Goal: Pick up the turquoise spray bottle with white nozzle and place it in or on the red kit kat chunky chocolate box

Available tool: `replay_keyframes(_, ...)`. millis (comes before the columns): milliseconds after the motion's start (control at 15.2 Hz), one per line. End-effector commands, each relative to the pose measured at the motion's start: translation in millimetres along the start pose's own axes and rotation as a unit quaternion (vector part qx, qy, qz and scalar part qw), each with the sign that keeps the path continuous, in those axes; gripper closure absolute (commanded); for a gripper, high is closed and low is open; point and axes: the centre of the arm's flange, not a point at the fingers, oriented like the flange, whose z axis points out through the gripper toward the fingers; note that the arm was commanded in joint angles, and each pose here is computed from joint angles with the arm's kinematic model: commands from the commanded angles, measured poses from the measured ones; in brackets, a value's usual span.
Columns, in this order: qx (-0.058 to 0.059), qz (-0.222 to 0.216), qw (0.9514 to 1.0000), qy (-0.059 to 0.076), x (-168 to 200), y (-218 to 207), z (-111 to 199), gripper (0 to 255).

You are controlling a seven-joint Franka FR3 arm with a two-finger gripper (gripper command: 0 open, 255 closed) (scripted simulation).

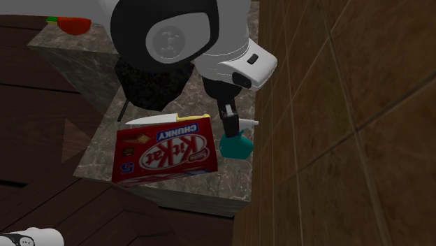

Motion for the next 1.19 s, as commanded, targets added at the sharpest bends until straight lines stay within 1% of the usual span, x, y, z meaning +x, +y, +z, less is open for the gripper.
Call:
replay_keyframes(0, 0.0, 0.001, 1.0, 0.001, 3, -1, 10, 0)
replay_keyframes(264, 0.0, 0.001, 1.0, 0.001, 3, -1, 34, 0)
replay_keyframes(792, 0.0, 0.001, 1.0, 0.001, 3, 0, 34, 0)
replay_keyframes(858, 0.0, 0.001, 1.0, 0.001, 3, 0, 34, 255)
replay_keyframes(1122, 0.0, 0.001, 1.0, 0.001, 3, 0, 34, 255)
